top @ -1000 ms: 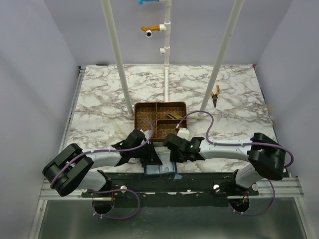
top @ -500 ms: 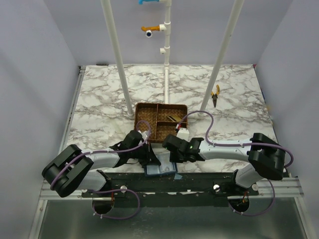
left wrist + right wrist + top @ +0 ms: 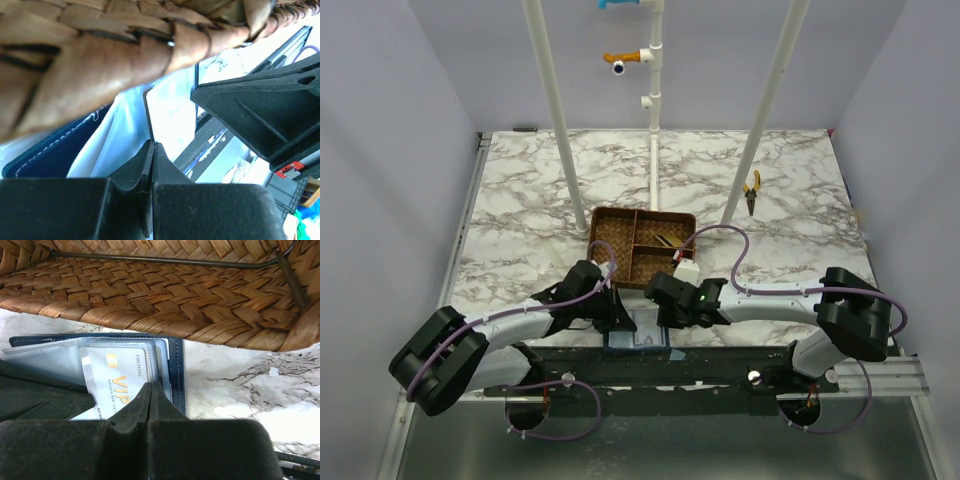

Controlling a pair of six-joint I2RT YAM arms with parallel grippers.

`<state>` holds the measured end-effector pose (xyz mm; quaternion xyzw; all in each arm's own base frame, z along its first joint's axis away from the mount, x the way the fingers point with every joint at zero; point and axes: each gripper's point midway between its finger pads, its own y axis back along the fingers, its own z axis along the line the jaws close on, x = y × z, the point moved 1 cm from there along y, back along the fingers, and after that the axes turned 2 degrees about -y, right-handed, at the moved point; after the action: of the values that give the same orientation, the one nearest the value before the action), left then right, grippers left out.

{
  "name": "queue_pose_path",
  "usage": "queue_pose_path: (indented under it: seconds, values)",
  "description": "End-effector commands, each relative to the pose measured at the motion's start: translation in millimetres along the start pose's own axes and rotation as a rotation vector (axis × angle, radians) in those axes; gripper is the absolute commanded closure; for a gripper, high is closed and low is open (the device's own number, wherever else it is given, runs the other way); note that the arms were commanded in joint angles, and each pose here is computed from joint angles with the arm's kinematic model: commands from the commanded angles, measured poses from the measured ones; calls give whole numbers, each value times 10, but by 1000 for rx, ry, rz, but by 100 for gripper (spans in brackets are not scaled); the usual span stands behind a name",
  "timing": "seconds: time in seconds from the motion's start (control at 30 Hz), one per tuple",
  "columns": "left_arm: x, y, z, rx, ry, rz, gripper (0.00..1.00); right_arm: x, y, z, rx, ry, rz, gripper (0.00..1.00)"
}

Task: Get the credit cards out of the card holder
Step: Remove the credit card from the card holder.

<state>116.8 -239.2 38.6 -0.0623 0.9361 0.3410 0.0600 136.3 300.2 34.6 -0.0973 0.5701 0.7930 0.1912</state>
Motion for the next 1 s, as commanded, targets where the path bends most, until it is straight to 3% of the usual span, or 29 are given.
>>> queue_pose_path:
  seconds: [0.0, 0.97]
  values:
    - [-72, 52, 47, -53, -48, -31, 100, 69, -143, -516, 177, 42, 18, 100]
    - [-82, 236, 245, -138, -56, -70, 100, -187, -162, -606, 164, 14, 8, 99]
